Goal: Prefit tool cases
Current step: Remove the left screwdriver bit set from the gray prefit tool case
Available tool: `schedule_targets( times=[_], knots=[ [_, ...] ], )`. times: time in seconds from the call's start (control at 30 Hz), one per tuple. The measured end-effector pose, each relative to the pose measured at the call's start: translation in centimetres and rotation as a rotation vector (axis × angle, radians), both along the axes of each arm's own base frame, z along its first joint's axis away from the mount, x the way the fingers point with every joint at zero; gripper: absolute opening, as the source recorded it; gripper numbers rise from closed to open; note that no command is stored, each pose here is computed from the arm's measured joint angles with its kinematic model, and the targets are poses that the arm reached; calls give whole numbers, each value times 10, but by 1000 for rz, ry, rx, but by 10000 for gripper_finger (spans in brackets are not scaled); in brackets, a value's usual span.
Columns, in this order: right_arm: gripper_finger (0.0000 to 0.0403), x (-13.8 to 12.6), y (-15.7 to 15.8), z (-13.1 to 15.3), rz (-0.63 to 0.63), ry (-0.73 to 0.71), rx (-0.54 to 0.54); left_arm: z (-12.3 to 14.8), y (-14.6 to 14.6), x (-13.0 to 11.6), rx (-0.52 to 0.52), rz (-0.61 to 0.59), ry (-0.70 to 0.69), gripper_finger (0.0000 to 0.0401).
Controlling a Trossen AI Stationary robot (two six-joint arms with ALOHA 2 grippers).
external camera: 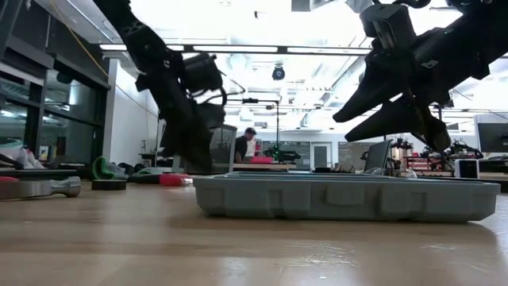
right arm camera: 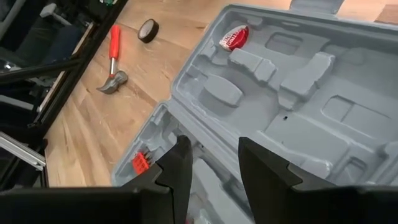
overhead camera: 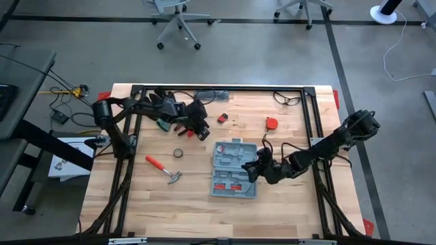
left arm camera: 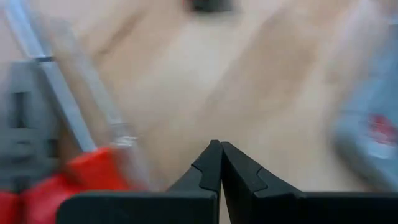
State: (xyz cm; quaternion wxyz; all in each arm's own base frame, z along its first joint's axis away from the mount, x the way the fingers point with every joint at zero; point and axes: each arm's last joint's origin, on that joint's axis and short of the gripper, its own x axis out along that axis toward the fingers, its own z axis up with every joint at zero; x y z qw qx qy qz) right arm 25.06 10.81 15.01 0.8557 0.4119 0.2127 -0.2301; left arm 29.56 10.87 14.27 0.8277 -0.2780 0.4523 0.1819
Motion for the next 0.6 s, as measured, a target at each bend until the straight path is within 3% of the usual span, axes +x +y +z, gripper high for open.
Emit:
schedule_targets(
  times=[0.37, 0.6],
  knots=[
    [123, 2, 2, 2, 51, -14, 16, 63, -72, 5, 51, -250, -247, 0],
    [123, 0, 19, 7, 163, -58, 97, 63, -102, 15, 92, -306, -302, 0]
  ],
)
